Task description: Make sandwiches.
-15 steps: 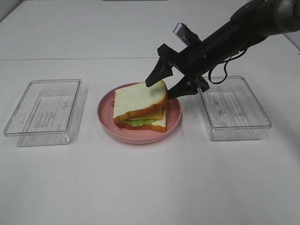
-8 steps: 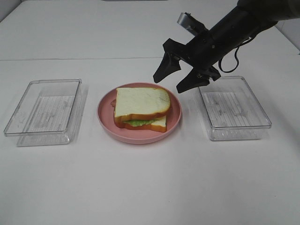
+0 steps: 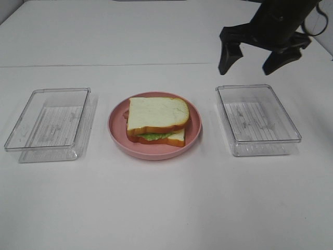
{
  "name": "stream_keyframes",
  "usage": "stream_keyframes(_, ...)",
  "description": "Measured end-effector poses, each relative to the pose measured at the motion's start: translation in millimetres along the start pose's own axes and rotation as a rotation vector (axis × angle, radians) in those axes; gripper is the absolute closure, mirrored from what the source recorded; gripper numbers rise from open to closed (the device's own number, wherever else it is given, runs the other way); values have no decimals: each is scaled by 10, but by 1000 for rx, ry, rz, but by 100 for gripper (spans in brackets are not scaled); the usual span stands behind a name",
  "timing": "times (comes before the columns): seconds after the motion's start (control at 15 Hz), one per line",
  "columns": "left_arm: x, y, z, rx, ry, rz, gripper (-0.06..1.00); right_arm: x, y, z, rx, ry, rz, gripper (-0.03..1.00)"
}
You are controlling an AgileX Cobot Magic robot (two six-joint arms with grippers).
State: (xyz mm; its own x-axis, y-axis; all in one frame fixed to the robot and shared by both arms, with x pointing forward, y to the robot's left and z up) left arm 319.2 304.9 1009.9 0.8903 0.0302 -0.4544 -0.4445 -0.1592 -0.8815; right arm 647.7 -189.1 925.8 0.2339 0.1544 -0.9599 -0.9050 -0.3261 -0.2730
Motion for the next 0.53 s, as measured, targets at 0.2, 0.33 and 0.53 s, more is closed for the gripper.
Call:
stream_keyframes(0.2, 0, 0, 0, 0, 0, 0, 8, -118, 104, -471, 81, 75, 11, 2)
stream_keyframes(0.33, 0, 0, 0, 0, 0, 0, 8, -142, 186, -657, 96, 89, 33, 2)
stream_keyframes(0.53, 0, 0, 0, 0, 0, 0, 8, -156, 295, -705, 96, 85, 82, 2)
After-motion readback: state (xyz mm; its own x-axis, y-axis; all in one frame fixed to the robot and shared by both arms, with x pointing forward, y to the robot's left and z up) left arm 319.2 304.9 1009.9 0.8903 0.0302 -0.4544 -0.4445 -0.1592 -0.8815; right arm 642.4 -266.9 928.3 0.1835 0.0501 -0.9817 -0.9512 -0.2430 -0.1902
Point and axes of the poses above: a point on each arm's last joint axis where the gripper is mounted, x pointing out along that axis toward the gripper, z along the wrist's bending axis when the last joint is at zero, y = z × x, the point moved 10 cm from there along x, pointing out along that axis toward the gripper, and after that the axes turned 13 degrees about -x, right-handed, at the moved point
